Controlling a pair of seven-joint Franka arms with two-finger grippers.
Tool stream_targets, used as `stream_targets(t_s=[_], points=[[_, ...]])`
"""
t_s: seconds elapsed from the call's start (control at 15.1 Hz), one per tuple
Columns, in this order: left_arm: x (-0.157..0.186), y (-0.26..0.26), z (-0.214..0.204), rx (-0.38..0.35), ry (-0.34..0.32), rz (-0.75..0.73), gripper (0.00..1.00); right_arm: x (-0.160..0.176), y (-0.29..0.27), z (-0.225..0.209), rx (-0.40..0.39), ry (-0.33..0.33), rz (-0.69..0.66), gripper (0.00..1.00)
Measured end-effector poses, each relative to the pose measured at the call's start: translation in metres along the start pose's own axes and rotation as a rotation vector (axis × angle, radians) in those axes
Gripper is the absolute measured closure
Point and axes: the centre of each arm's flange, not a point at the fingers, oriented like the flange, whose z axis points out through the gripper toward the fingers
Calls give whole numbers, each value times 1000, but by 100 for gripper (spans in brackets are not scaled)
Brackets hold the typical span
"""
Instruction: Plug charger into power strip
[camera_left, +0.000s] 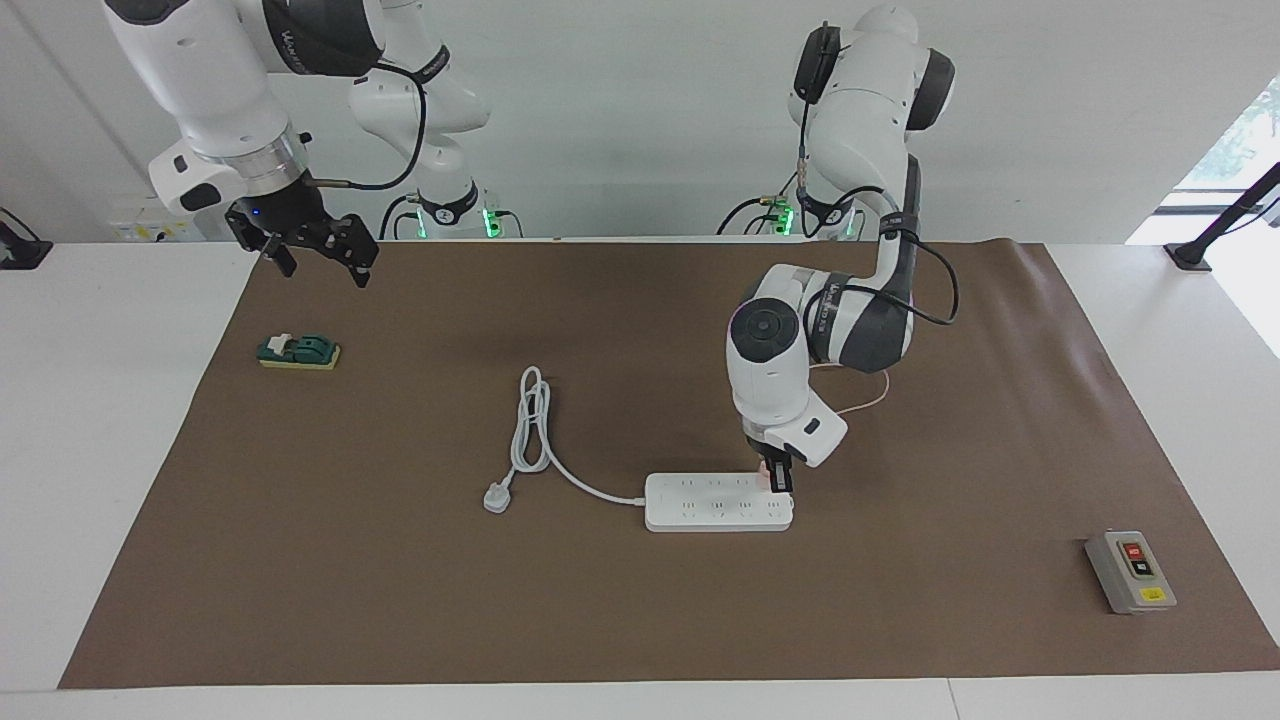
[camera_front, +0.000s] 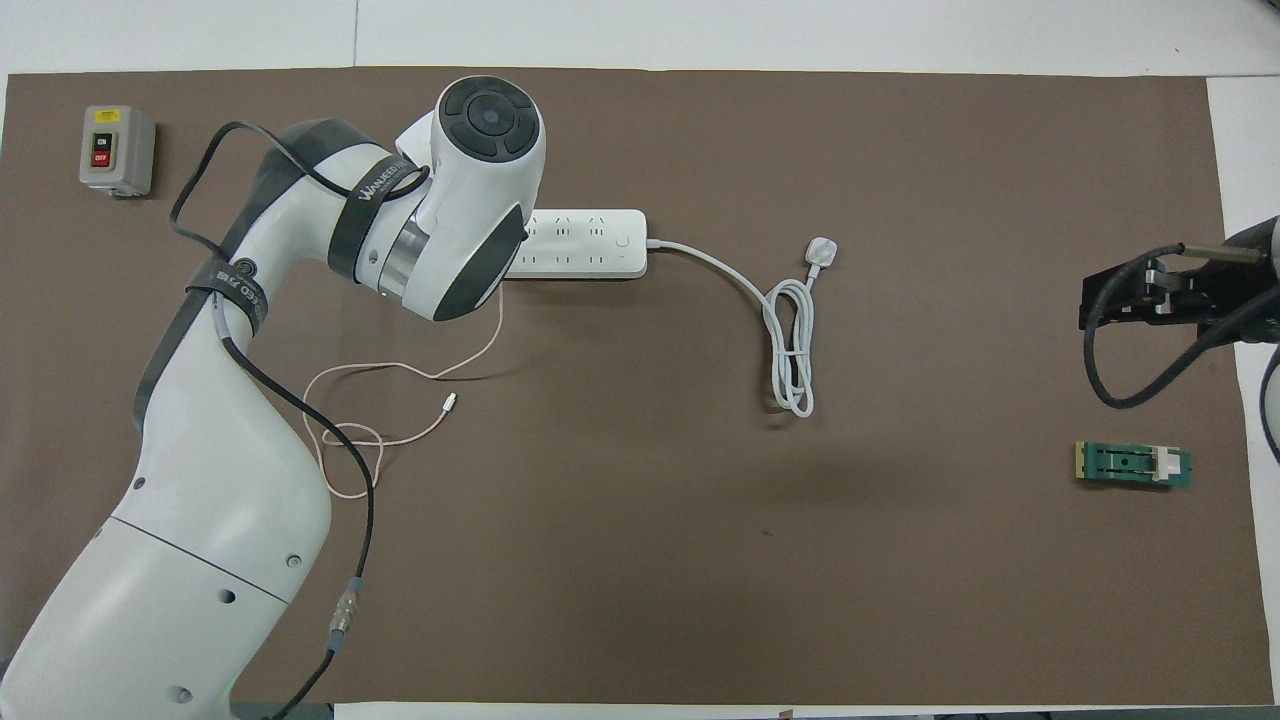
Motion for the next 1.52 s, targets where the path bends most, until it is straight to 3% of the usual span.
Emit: stream_targets(t_s=[0.46,0.93,1.52], points=[[1,-1,0,-8,-4,16,68,0,0,0,0,0,1,0],[5,-12,1,-62,-24,35,68,0,1,0,0,0,1,0],[9,-11,2,-59,-39,48,68,0,1,0,0,0,2,0]])
